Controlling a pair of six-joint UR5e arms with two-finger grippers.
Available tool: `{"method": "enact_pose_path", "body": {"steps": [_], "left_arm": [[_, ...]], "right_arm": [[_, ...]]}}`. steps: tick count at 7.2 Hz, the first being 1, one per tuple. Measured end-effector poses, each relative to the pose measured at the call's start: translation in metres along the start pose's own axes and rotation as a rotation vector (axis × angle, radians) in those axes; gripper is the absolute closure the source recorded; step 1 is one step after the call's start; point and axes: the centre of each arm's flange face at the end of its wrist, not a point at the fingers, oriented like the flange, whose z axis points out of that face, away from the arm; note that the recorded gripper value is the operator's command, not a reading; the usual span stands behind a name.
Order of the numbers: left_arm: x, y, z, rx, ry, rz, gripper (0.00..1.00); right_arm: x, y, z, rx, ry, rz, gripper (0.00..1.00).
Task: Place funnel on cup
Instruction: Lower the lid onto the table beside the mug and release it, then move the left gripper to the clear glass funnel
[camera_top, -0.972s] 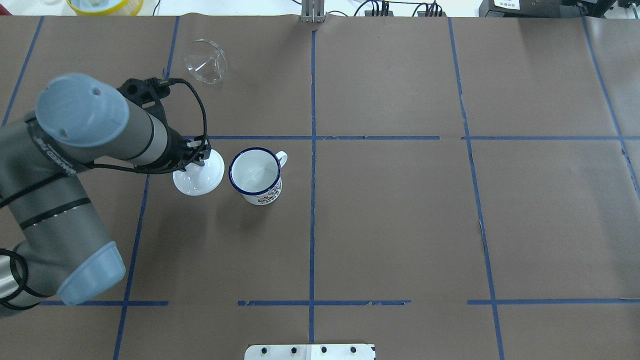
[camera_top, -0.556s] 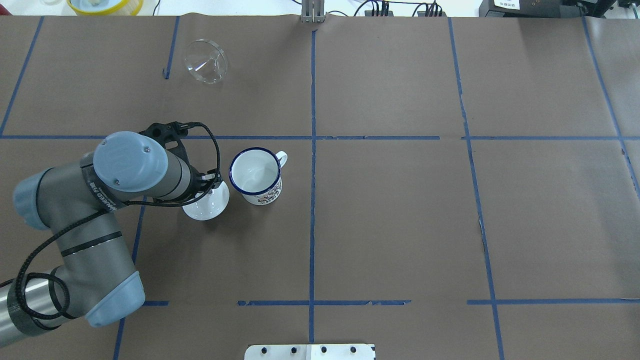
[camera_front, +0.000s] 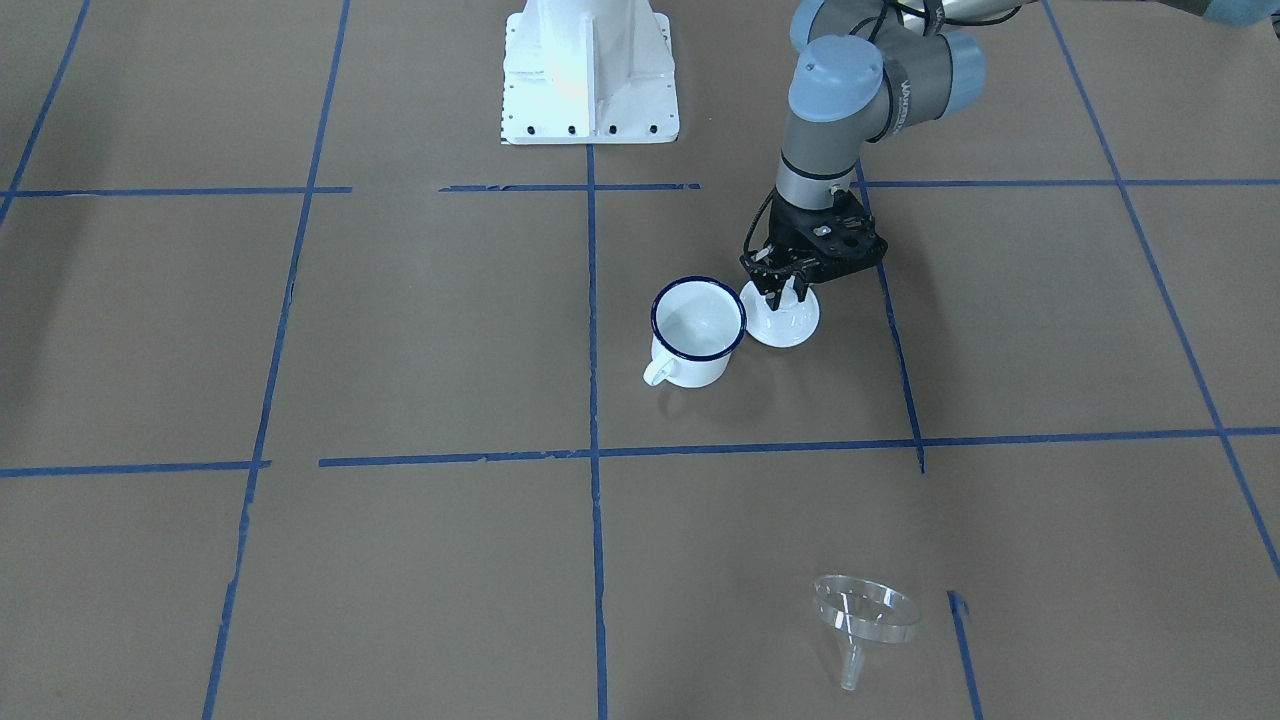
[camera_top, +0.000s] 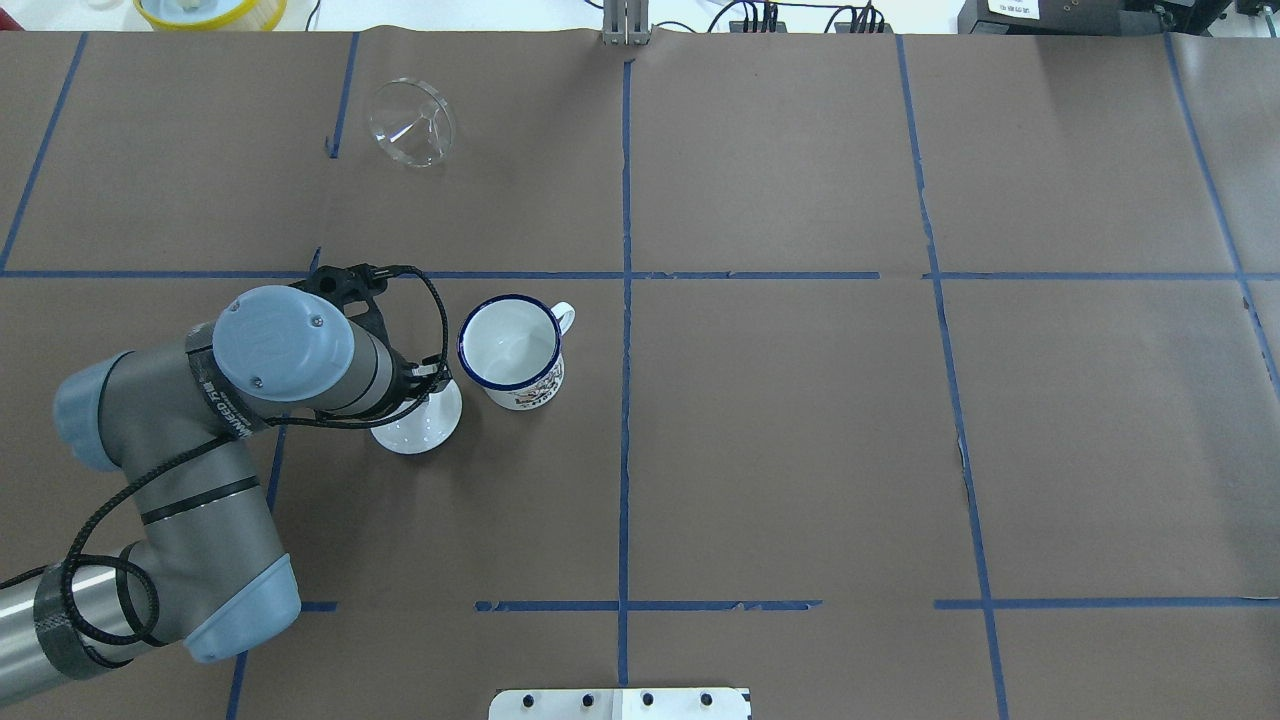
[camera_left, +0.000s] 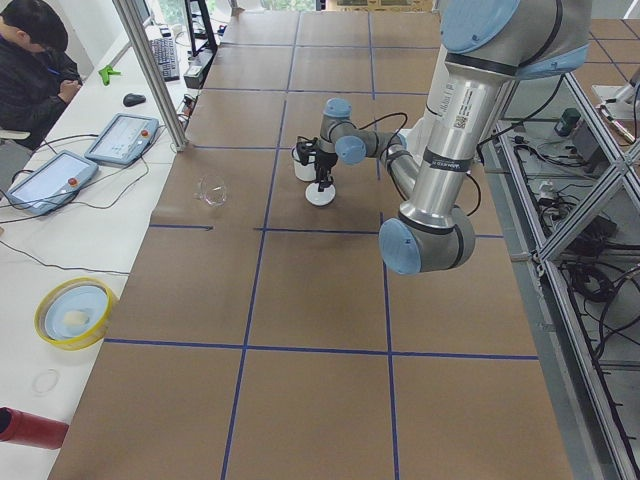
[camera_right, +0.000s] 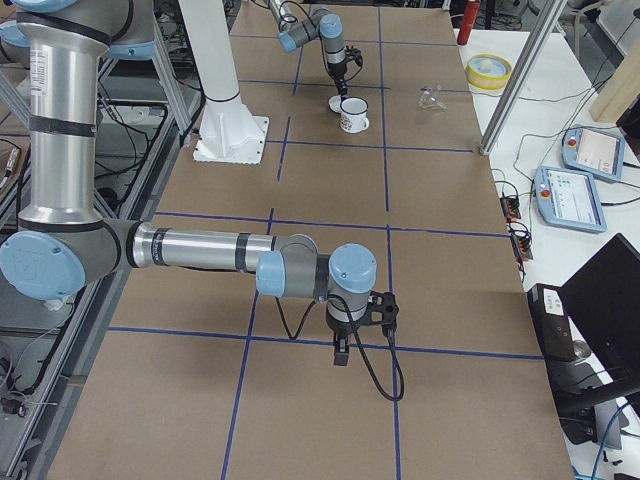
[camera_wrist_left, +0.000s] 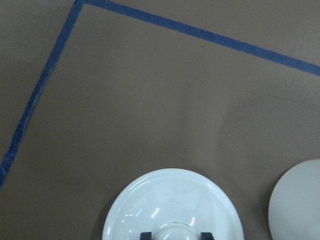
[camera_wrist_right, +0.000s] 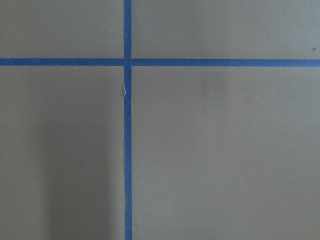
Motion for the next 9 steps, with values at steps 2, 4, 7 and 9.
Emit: {"method": "enact_pose_path", "body": {"steps": [2,4,7,9], "left_arm": [[0.006,-0.004,-0.031,0.006,0.06,0.1,0.0],[-0.006,-0.058,-0.064,0.004,0.087,0.181,0.0],[-0.001,-0.175,-0.103,0.013,0.125,0.106,0.0],[0.003,-0.225,-0.106,0.118,0.249,-0.129,0.0]], "right_arm": [[0.0,0.0,0.0,0.0,0.0,0.0,0.0],[0.0,0.0,0.0,0.0,0.0,0.0,0.0],[0.0,0.0,0.0,0.0,0.0,0.0,0.0],[0.0,0.0,0.0,0.0,0.0,0.0,0.0]]}}
